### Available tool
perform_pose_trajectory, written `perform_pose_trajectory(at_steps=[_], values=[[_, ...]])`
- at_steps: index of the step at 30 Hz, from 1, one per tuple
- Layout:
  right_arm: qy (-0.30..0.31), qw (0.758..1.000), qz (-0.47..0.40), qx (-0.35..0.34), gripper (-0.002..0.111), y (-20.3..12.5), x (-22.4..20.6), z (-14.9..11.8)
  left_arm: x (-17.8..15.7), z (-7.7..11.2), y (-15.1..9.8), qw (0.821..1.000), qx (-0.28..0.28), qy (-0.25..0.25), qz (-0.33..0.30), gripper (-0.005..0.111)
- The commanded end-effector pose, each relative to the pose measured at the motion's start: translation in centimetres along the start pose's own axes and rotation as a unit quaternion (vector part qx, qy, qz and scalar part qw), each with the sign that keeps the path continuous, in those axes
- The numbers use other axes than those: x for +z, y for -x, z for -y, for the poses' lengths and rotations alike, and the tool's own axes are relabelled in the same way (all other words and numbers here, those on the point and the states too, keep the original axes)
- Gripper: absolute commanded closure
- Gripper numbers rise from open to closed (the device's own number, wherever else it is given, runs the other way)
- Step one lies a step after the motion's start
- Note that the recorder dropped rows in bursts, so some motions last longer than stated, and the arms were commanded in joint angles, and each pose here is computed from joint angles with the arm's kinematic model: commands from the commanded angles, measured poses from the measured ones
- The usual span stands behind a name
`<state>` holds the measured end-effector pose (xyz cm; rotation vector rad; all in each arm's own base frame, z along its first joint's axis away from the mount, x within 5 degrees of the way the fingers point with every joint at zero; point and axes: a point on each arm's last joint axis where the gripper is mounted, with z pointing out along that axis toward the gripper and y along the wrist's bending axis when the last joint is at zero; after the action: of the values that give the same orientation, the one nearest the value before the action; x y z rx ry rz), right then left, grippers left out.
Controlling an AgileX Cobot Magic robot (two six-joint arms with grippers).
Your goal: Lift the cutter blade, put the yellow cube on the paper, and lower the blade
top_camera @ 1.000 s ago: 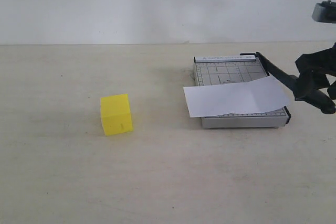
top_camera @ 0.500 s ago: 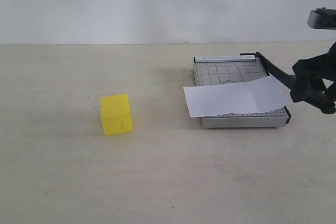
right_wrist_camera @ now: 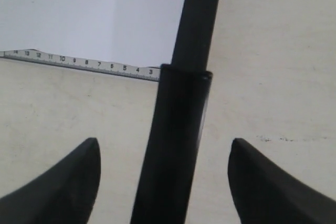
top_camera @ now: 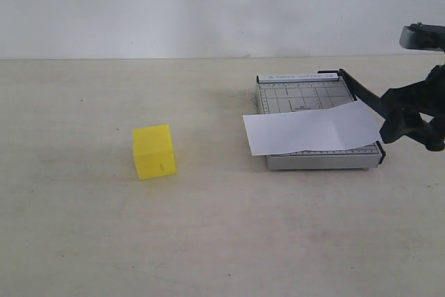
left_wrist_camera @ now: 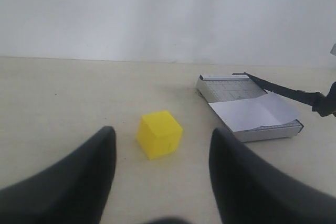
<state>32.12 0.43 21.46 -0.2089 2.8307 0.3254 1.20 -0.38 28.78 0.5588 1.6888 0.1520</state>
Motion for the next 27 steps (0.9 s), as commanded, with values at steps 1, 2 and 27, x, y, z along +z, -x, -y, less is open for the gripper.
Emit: perform_pose_trajectory(at_steps=[1, 2, 27], values=[[0.002, 1.0, -0.004, -0.002, 0.05, 0.2, 0.5, 0.1, -0.1, -0.1, 0.1, 1.0, 0.005, -0.001, 0.003, 0.055], [0.002, 1.0, -0.004, -0.002, 0.054, 0.2, 0.5, 0.1, -0.1, -0.1, 0.1, 1.0, 0.007, 0.0, 0.003, 0.055], [0.011, 1.0, 0.012, -0.016, 0.108, 1.5, -2.1, -0.5, -0.1, -0.3, 0.1, 1.0, 0.016, 0.009, 0.003, 0.055]])
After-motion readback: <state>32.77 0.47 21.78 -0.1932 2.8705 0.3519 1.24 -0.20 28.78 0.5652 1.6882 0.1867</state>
